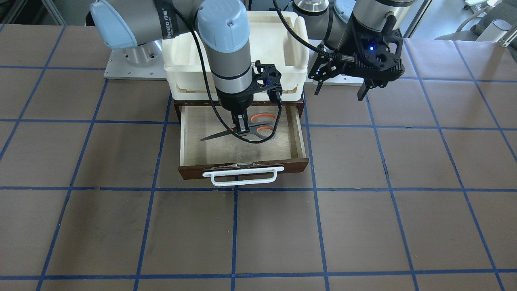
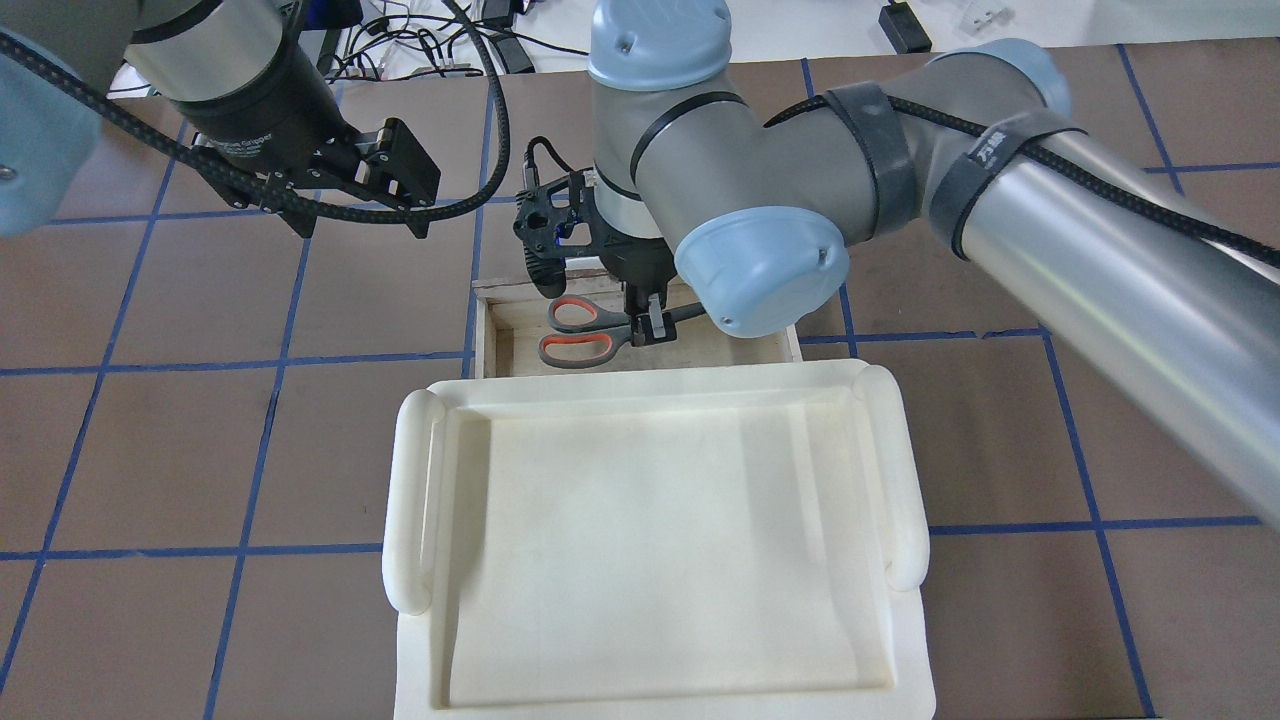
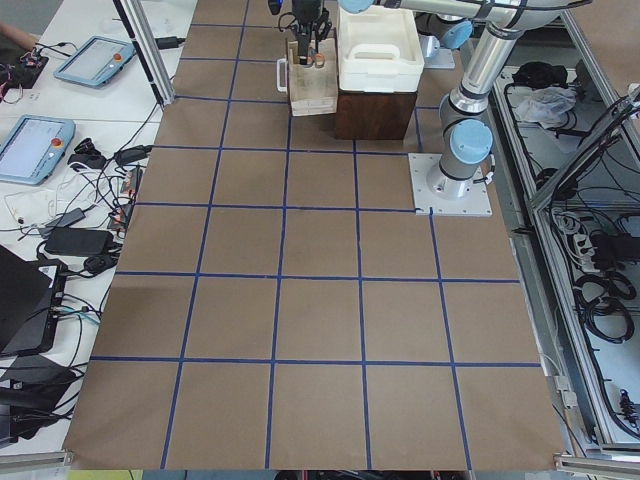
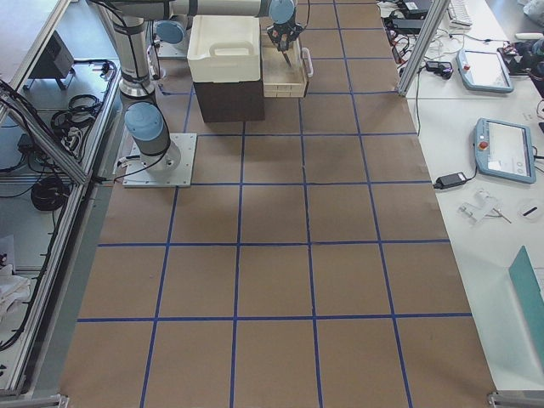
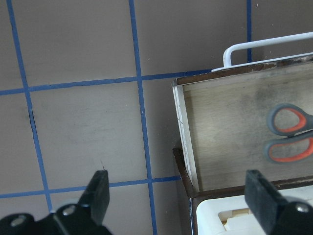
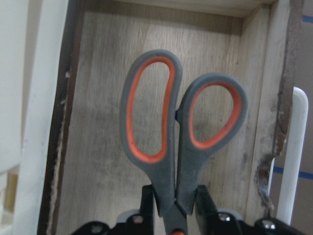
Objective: Put scissors in drawer and close it
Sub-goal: 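Lower the scissors into the drawer and open the right gripper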
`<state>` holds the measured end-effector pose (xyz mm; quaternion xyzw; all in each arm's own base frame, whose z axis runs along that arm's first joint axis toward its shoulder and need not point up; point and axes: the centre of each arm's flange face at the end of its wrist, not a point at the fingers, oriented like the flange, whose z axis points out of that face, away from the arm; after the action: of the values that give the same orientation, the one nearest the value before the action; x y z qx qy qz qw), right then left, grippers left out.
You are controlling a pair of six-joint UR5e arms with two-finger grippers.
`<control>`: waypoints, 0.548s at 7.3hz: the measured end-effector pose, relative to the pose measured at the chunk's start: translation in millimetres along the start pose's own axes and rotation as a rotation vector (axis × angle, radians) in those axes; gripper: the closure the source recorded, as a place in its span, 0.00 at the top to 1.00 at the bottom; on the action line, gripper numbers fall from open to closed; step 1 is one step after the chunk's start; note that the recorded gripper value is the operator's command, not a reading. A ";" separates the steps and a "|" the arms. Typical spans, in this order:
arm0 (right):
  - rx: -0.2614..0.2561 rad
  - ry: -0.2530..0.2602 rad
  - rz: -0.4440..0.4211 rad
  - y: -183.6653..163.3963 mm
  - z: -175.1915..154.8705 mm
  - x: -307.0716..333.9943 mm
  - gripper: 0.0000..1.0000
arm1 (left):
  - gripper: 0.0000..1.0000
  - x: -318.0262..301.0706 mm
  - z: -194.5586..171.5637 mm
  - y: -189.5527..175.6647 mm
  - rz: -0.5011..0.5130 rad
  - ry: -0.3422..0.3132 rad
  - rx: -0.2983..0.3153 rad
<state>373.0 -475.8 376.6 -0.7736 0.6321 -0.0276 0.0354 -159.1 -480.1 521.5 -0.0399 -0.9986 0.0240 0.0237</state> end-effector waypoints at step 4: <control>-0.008 -0.039 -0.008 -7.8 19.4 -1.9 0.33 | 1.00 -0.5 0.6 -1.0 0.007 -0.002 0.002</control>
<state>381.9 -472.0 358.0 -0.7766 0.6284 -0.0099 0.0444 -158.7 -481.1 520.9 -0.0435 -0.9985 0.0249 0.0225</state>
